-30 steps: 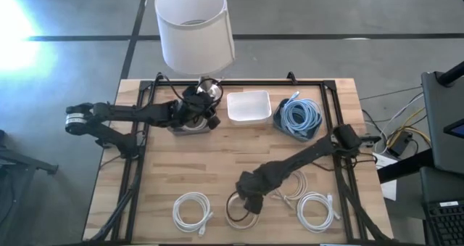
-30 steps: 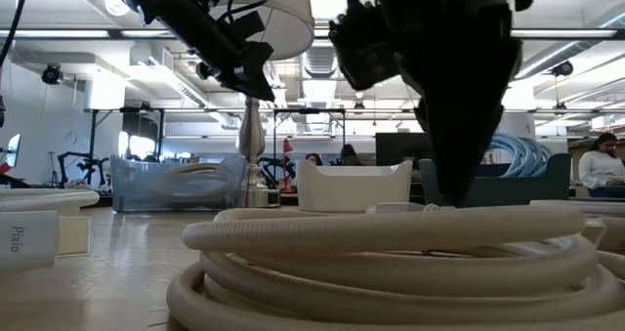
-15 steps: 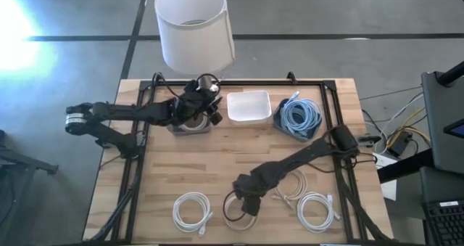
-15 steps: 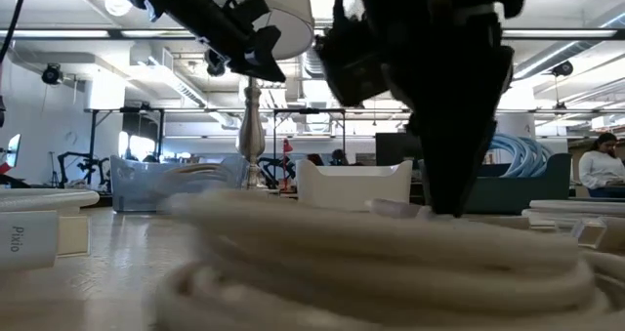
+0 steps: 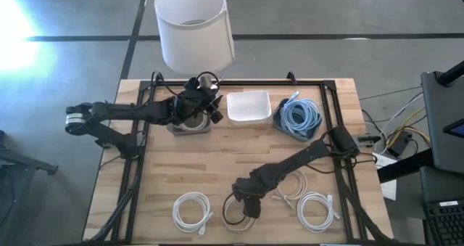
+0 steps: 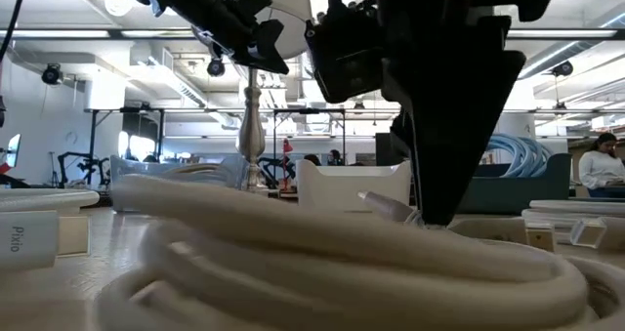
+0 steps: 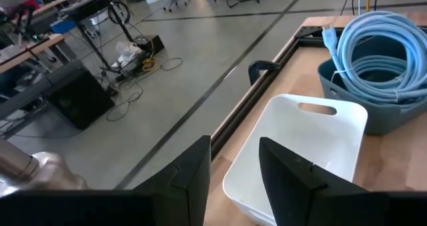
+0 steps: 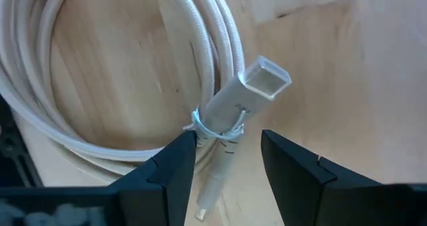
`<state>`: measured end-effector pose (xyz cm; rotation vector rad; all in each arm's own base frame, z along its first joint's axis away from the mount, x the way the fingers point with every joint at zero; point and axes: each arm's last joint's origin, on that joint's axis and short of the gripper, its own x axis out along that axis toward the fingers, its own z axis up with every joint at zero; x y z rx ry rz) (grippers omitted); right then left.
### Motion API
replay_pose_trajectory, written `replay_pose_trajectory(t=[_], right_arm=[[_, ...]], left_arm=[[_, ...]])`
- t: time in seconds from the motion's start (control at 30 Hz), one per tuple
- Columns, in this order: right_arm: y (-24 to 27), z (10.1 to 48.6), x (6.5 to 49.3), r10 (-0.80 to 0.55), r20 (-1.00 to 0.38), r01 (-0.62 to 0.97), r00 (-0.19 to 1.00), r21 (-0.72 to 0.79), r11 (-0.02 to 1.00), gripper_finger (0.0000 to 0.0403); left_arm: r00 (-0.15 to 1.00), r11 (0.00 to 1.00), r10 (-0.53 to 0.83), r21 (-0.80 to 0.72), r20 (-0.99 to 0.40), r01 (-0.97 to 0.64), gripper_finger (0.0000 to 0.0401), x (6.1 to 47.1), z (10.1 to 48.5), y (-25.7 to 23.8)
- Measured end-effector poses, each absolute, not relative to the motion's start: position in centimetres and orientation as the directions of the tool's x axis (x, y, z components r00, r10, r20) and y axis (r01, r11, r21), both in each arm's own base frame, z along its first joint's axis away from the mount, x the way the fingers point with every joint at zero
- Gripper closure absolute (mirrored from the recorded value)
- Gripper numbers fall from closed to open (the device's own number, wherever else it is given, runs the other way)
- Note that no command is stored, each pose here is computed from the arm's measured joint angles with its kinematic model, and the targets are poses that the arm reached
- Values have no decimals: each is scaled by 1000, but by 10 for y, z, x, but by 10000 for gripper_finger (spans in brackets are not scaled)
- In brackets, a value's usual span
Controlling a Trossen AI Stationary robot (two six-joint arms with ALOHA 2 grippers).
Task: Sort HDMI cables
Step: Put the bottom brown hdmi cable into the black bin
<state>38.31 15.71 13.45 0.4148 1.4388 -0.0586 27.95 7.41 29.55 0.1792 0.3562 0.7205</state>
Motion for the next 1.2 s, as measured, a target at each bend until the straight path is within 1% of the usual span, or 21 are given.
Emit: replay_pose_trajectory(t=[0.13,0.33,0.4,0.53,0.63,0.77,0.87,0.97,1.1,1.2], right_arm=[[146,145,379,168,-978,290,123,198,936,254],[118,165,366,-20,-997,337,70,5,941,268],[112,174,362,-60,-996,350,67,-33,936,268],[108,193,362,-38,-989,376,144,19,926,266],[108,198,364,-32,-981,370,193,43,928,268],[106,188,362,-35,-983,336,182,29,942,268],[105,171,360,-45,-989,338,140,5,941,268],[102,152,361,-51,-991,341,124,-5,940,270],[100,142,363,-71,-991,345,112,-28,938,275],[99,139,364,-68,-992,337,105,-29,941,287]], left_arm=[[695,739,672,282,-254,-611,270,280,296,74],[695,739,672,283,-255,-611,270,280,296,74],[695,740,672,284,-256,-610,270,280,296,74],[694,740,671,285,-261,-609,270,279,295,74],[693,740,671,286,-262,-609,270,279,295,74],[692,741,671,288,-267,-607,270,279,293,74],[690,742,670,288,-275,-606,270,278,290,74],[688,742,669,290,-281,-604,270,278,288,73],[687,743,669,286,-284,-605,270,278,286,73],[686,743,669,286,-287,-605,270,277,285,73]])
